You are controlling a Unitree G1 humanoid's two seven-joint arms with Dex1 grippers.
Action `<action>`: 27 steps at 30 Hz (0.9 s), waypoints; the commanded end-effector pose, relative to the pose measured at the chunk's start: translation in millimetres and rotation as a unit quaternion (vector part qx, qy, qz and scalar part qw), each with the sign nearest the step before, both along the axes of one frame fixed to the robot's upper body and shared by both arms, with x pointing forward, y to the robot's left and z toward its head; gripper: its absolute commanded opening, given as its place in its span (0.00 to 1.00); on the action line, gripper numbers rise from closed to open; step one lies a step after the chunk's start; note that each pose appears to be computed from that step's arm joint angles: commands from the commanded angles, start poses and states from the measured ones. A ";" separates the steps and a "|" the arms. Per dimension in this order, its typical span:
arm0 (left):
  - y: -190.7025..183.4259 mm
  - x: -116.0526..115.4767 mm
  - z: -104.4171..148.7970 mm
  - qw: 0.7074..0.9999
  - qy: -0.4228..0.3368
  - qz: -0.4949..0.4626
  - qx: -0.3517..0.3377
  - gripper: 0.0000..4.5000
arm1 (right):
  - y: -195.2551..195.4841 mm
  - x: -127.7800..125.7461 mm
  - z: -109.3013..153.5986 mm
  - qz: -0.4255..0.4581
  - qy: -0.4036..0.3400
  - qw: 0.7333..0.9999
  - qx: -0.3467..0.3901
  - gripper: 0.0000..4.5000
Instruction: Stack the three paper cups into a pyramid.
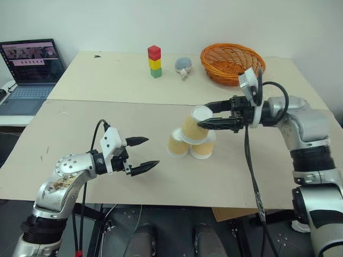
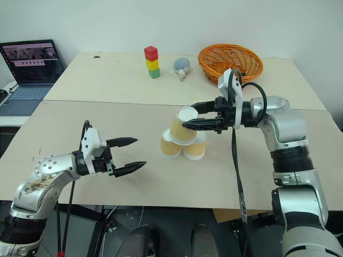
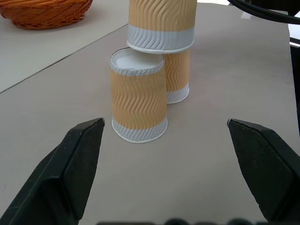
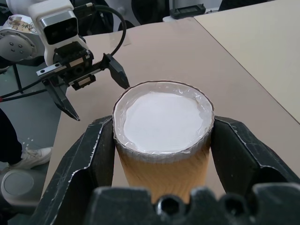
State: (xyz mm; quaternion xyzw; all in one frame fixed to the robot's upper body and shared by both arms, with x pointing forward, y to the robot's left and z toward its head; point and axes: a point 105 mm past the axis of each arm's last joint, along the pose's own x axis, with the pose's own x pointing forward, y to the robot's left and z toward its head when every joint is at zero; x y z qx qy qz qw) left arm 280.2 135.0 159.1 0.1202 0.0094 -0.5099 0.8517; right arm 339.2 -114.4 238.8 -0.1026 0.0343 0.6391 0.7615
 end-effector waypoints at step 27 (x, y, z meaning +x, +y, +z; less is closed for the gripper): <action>7.8 23.4 42.2 0.983 0.005 0.063 -0.170 1.00 | -75.0 -11.4 63.1 -0.092 -0.046 0.990 0.096 0.99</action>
